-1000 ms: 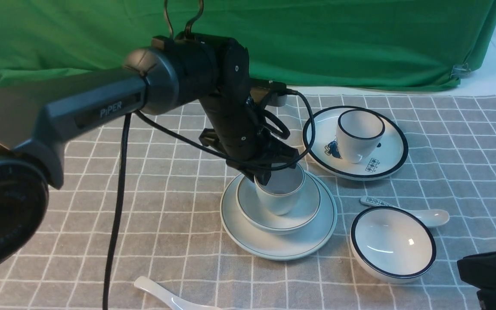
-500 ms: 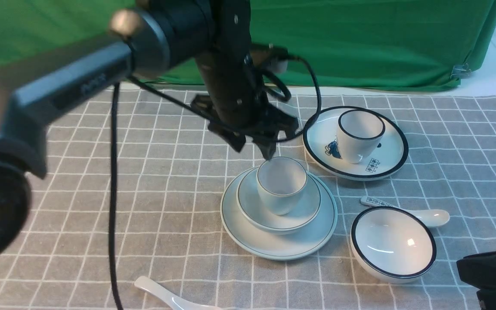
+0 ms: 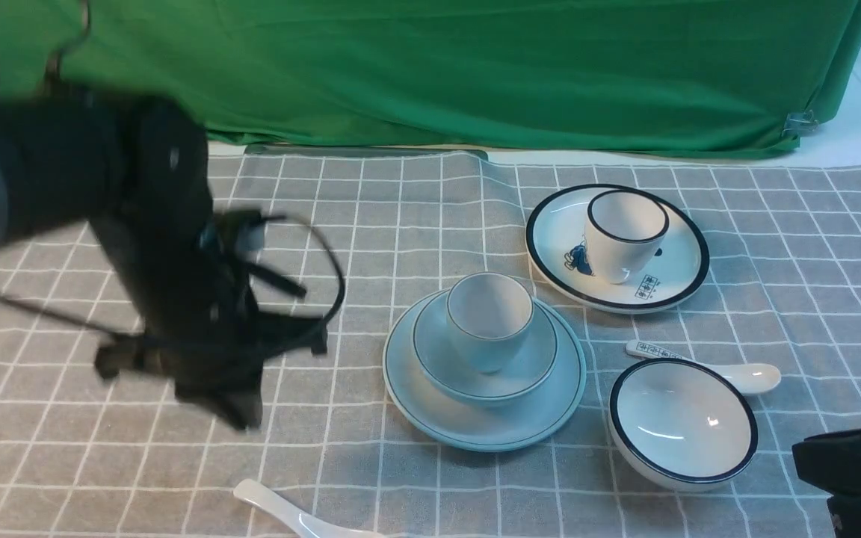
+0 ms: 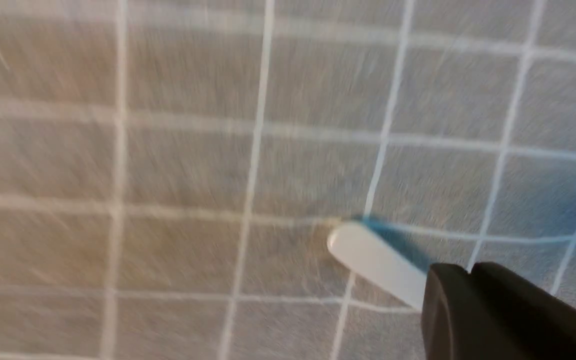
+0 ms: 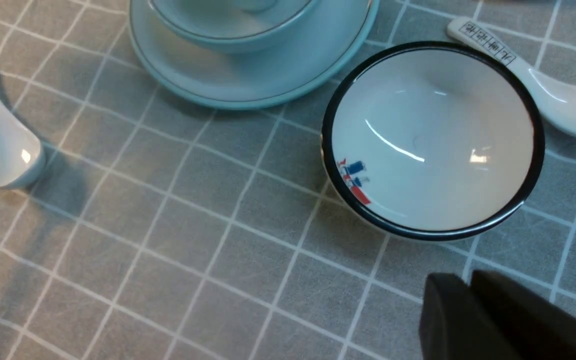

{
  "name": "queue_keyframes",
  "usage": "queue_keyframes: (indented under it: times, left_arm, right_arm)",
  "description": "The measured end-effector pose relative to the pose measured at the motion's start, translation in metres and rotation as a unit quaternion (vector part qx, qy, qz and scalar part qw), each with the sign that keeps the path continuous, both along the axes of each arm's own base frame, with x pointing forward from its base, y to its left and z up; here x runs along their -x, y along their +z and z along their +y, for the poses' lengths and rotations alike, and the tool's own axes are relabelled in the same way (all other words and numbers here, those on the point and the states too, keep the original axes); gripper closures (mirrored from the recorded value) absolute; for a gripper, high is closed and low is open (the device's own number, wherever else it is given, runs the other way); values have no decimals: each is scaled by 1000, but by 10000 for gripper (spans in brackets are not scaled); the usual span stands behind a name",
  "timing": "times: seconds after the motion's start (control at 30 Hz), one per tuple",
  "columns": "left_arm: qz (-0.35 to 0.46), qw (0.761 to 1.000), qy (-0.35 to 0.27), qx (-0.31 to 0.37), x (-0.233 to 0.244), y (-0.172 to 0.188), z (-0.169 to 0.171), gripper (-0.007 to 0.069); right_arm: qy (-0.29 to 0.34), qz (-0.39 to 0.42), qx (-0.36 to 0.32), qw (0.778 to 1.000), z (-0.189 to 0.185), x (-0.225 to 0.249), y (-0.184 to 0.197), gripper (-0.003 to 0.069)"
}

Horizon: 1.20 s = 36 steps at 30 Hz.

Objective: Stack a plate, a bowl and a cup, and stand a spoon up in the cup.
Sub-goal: Use the left arm to grab a blue soup spoon

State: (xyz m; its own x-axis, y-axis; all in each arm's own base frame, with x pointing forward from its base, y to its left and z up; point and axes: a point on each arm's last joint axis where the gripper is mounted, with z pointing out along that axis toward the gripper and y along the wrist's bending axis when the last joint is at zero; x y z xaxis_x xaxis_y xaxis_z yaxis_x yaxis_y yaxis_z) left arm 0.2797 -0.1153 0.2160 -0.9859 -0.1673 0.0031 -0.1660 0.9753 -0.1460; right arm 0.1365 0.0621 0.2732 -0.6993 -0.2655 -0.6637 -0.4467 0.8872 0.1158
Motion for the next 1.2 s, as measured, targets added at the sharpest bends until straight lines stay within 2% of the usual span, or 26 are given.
queue_keyframes:
  times: [0.1,0.23,0.27,0.3,0.33,0.37,0.47,0.6,0.77,1.0,1.03,1.07,1.1,1.13,1.2]
  left_arm:
    - [29,998,50,19,13,-23,0,556]
    - [23,997,64,22,14,-32,0,444]
    - [17,997,68,24,13,-32,0,410]
    - [12,997,74,28,12,-33,0,337]
    - [11,997,75,28,11,-33,0,328]
    - [14,996,80,29,12,-33,-1,251]
    - [25,996,87,27,14,-33,0,126]
    - [29,995,96,26,14,-34,0,25]
    - [33,994,103,22,11,-41,-1,30]
    - [64,993,99,3,9,-59,-1,142]
    - [64,994,91,-2,10,-59,0,205]
    - [65,994,90,-2,10,-59,0,220]
    - [65,994,84,-7,10,-60,1,295]
    - [65,994,81,-9,10,-60,1,316]
    - [65,995,72,-16,10,-60,3,447]
  right_arm:
    - [0,0,0,1000,0,0,0,569]
    - [0,0,0,1000,0,0,0,569]
    - [0,-1,0,1000,0,0,0,569]
    - [-1,-3,-1,1000,0,0,0,569]
    - [-1,-3,-1,1000,0,-1,0,569]
    - [-2,-5,-1,1000,0,-1,1,569]
    - [-2,-7,-1,1000,0,-1,1,569]
    - [-2,-7,-1,1000,0,-1,1,569]
    - [-2,-7,-1,1000,0,-1,1,568]
    - [-2,-7,-1,1000,0,-1,1,562]
    - [0,-8,0,1000,0,-1,1,561]
    - [0,-8,1,1000,0,-1,1,561]
    - [1,-9,2,1000,0,-1,1,561]
    - [1,-9,2,1000,0,-1,1,561]
    - [3,-10,4,1000,0,-1,1,561]
